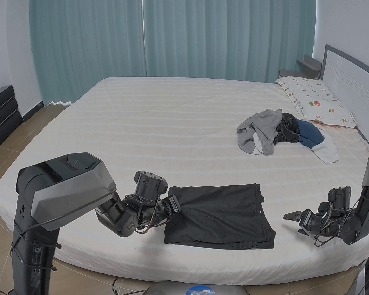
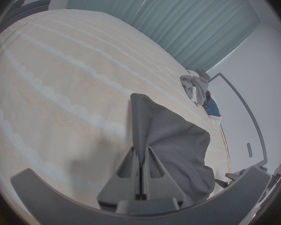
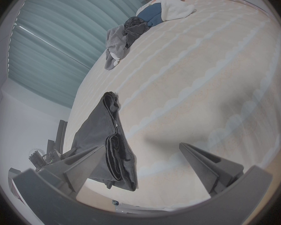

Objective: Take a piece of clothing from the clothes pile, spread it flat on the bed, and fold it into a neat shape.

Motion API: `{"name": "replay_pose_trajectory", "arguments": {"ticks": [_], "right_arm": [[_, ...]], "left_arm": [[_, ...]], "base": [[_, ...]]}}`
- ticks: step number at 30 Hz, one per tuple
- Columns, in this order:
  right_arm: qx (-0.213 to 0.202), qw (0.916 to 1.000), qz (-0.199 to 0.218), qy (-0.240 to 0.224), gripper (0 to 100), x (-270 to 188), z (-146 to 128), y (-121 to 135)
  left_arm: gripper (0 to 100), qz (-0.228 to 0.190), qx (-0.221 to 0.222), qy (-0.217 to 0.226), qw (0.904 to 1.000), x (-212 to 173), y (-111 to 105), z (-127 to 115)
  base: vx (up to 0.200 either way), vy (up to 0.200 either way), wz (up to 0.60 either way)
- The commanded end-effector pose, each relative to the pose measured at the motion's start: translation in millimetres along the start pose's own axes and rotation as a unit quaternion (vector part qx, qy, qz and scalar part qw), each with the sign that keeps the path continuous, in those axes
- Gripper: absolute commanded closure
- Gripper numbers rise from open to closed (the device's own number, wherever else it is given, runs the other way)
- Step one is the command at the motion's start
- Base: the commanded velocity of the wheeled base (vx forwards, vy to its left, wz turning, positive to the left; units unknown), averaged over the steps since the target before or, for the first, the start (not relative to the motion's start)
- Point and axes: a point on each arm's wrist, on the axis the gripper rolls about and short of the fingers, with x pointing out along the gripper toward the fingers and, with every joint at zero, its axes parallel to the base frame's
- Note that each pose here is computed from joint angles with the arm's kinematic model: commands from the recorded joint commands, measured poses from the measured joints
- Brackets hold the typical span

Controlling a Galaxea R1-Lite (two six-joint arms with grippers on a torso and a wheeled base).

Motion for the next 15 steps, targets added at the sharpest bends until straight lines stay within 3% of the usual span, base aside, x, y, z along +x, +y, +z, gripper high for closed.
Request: {"name": "replay_pose_trajectory", "arguments": {"ticks": [1,15], "right_arm": [[-0.001,1.0000,0.001,-0.002,0,0.2,1.1,0.4],[-0.002,1.0000,0.004,-0.004,0,0.2,2.0,1.7]], "left_arm": [[100,-0.003,0.000,-0.003,1.0000,-4.1,-2.7,1.7],[100,0.018,-0.021,-0.006,0.9996,-13.9,3.5,11.5]], "base": [[0.000,0.200,0.00],[0.000,0.200,0.00]]}}
